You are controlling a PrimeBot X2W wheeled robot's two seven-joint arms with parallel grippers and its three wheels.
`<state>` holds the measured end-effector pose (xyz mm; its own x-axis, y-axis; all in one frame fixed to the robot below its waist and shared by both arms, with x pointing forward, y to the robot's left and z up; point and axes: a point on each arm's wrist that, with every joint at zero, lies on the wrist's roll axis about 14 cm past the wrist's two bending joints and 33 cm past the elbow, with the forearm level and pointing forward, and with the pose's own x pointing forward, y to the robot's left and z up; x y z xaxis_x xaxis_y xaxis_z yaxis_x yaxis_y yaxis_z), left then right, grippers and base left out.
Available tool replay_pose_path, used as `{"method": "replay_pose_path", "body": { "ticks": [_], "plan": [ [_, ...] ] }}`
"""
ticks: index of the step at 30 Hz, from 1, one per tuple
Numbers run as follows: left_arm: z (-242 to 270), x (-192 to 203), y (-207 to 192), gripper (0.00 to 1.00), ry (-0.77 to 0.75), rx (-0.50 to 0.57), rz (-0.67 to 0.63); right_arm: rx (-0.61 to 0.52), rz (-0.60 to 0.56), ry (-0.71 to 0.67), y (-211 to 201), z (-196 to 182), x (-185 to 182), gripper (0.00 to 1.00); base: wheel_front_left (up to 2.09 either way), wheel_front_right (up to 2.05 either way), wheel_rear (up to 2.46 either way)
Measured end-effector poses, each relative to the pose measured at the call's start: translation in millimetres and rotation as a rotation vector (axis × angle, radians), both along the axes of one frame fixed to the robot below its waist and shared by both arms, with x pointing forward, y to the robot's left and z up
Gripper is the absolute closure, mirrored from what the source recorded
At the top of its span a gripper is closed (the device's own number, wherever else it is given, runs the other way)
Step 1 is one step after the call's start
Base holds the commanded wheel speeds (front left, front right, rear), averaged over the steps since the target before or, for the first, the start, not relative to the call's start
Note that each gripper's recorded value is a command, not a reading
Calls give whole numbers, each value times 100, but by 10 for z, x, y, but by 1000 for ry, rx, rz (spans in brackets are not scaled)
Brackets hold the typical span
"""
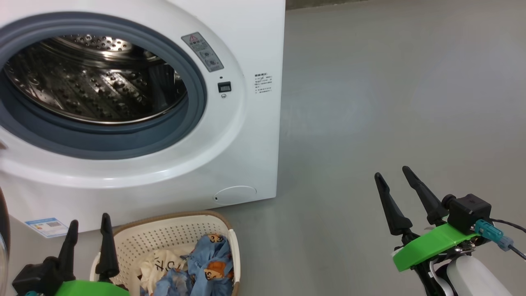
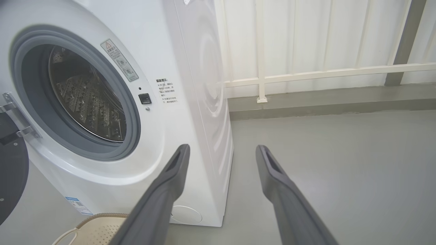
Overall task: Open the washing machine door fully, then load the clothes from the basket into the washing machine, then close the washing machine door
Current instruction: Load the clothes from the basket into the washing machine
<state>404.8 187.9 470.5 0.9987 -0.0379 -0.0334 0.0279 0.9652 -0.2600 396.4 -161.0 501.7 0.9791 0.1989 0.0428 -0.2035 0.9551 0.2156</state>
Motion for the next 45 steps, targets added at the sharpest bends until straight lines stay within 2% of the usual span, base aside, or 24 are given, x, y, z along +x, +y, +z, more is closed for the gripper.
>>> {"method": "replay_pose_path", "body": {
  "ticks": [18,25,37,45],
  "plan": [
    [-605,269,-129,0,191,35,-71,27,-8,65,71,-272,236,0,0,0,0],
    [-954,339,-191,0,294,36,-101,28,-12,95,98,-412,334,0,0,0,0],
    [-1736,304,-537,0,544,29,-239,23,-20,128,93,-623,579,0,0,0,0],
    [-2150,328,-587,0,652,55,-293,15,-26,190,90,-909,656,0,0,0,0]
  ]
}}
